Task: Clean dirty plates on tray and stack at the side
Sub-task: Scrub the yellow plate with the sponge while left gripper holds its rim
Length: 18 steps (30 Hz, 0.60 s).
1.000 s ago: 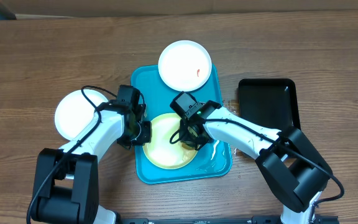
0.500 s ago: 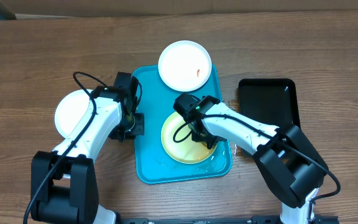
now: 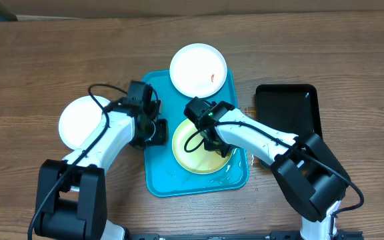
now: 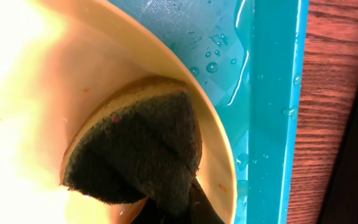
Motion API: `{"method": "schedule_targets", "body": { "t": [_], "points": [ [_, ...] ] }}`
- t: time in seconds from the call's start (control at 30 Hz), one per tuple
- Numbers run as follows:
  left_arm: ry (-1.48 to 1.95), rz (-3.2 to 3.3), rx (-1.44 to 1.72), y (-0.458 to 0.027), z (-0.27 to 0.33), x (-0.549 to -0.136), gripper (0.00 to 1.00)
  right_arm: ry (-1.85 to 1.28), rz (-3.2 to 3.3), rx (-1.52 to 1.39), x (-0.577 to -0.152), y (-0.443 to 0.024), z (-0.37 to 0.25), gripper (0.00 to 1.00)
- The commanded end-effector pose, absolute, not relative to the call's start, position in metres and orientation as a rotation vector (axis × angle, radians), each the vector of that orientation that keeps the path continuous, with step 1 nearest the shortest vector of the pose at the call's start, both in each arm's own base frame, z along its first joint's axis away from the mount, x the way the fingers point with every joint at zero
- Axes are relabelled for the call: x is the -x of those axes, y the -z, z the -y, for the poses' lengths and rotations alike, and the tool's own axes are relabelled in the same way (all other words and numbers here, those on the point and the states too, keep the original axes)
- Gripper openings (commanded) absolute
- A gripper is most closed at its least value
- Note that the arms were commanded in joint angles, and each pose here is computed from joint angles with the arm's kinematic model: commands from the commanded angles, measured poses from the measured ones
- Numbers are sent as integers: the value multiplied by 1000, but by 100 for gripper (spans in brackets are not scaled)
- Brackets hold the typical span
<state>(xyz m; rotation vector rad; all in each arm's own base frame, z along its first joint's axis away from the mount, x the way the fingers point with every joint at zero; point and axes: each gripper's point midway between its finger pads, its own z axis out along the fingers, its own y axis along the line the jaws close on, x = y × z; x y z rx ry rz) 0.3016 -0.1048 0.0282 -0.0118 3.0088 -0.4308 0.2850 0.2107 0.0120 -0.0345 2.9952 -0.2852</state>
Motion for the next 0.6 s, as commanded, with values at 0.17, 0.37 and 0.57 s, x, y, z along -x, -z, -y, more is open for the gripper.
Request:
{"method": "schedule_targets", "body": {
  "t": [0.17,0.37,0.57],
  "points": [
    [719,-2953,-40,-6,134,-282,38,271,-2988,44,-290,-12,-216,4],
    [726,-2921,2,9,133,-278,9,263,-2988,43,-290,-12,-217,4],
    [415,-3005,73,26,97,-269,4,268,-2991,45,-290,-12,-217,4]
  ]
}}
